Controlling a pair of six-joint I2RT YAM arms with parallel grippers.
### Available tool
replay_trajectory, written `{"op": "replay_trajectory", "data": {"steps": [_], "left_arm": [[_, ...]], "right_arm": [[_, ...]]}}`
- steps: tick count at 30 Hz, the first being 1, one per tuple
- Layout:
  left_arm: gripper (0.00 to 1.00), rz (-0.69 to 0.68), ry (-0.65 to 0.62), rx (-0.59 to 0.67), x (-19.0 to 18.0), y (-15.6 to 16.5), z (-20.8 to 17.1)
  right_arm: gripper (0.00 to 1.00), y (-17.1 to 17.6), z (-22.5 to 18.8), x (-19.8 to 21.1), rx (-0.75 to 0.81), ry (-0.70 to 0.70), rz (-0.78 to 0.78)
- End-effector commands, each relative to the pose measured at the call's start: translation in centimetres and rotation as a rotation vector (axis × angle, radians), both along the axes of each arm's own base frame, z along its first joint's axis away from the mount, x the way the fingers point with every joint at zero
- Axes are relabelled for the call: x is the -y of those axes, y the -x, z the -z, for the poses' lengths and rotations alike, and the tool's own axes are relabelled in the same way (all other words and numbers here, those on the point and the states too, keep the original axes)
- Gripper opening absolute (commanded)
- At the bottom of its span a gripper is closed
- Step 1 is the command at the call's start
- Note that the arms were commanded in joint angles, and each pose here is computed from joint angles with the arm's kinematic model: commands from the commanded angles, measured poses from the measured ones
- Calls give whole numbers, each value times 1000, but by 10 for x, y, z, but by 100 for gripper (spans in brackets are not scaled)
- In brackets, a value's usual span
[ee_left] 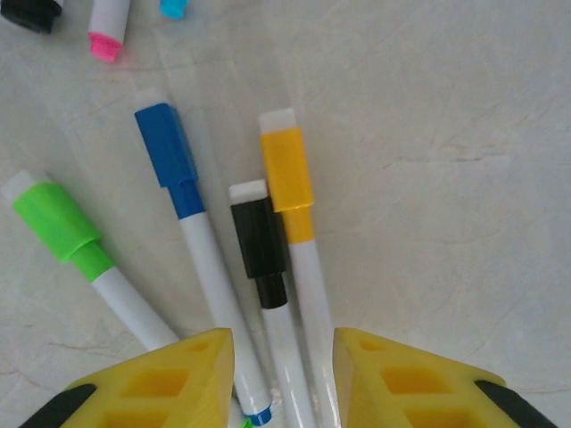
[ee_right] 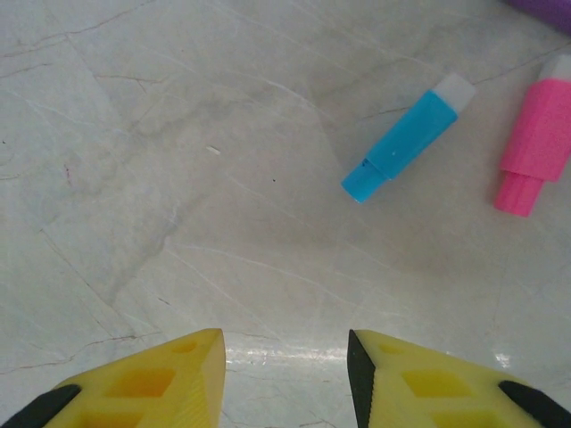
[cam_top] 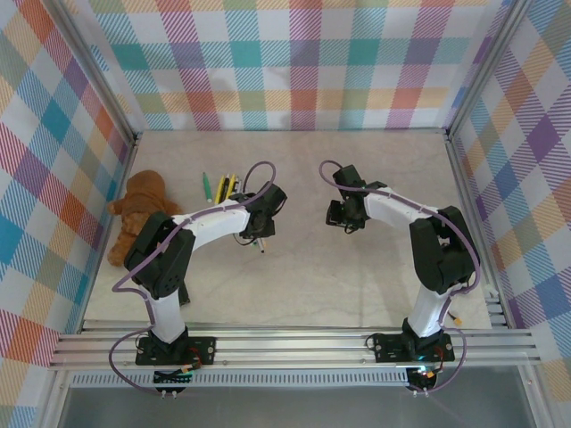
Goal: Open the pen caps
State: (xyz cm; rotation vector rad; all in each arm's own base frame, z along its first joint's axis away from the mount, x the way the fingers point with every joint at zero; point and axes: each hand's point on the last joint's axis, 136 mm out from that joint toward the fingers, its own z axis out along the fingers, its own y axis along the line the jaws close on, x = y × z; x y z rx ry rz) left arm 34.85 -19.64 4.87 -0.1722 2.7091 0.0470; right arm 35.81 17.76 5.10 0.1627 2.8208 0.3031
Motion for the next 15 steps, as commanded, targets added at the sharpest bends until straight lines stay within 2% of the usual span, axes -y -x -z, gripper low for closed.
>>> {"op": "replay_trajectory", "data": {"steps": [1,15], "left_arm": [[34,-15,44,39,8,-7,-6],[32,12,12,-50,20,-13,21]], "right_arm": [[41,1,-5,-5,12,-24,-22],[37,-2,-3,-7,0,-17,-22]]}}
